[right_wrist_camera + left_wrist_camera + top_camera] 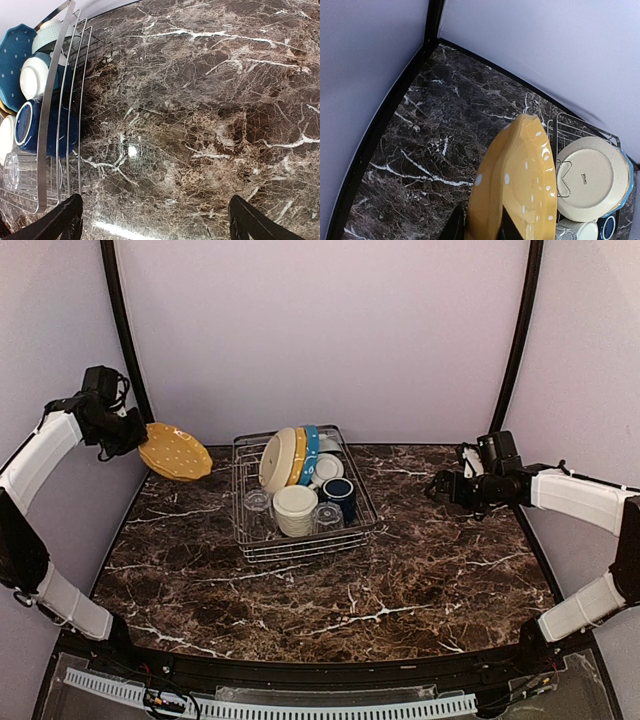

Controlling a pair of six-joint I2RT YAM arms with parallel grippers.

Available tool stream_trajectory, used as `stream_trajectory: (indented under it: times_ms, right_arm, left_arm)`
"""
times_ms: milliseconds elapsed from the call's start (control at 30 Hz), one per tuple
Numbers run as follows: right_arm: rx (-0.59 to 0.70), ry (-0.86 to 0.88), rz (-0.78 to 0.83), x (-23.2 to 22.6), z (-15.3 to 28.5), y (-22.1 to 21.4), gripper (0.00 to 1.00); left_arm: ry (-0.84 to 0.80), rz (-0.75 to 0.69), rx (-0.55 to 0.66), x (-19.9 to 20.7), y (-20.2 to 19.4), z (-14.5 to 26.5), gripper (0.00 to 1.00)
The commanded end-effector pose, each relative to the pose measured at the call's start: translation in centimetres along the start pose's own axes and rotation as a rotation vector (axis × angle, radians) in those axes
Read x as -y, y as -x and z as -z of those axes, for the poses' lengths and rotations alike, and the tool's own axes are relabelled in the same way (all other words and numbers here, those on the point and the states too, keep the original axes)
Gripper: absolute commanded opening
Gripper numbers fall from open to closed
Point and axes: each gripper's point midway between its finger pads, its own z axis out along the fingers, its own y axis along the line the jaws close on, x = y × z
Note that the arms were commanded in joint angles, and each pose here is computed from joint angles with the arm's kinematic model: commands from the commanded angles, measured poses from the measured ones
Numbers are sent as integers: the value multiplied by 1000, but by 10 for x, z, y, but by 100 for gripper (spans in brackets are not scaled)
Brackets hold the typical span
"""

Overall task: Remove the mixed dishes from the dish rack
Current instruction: Place the plate at the corner of the board.

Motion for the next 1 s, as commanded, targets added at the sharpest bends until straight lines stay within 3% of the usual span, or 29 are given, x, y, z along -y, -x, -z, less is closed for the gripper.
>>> stream_trajectory:
  times_ms: [0, 200, 400, 733, 967]
  right_arm:
    - [21, -27, 33, 0, 3, 8, 99]
    - [19, -15, 43, -4, 4, 11, 99]
    - [3, -18, 42, -4, 1, 10, 99]
    - [-12, -7, 16, -3, -5, 4, 99]
    - [-13, -2, 12, -6, -4, 2, 99]
  left_arm:
    - [-291, 227, 125, -6, 31, 25, 1]
    - [-381, 442, 126, -50, -8, -11, 1]
    - [-445, 513, 169, -59, -22, -49, 1]
    - [-400, 479, 290, -82, -24, -97, 1]
    - [-388, 467, 305, -86, -31, -141, 1]
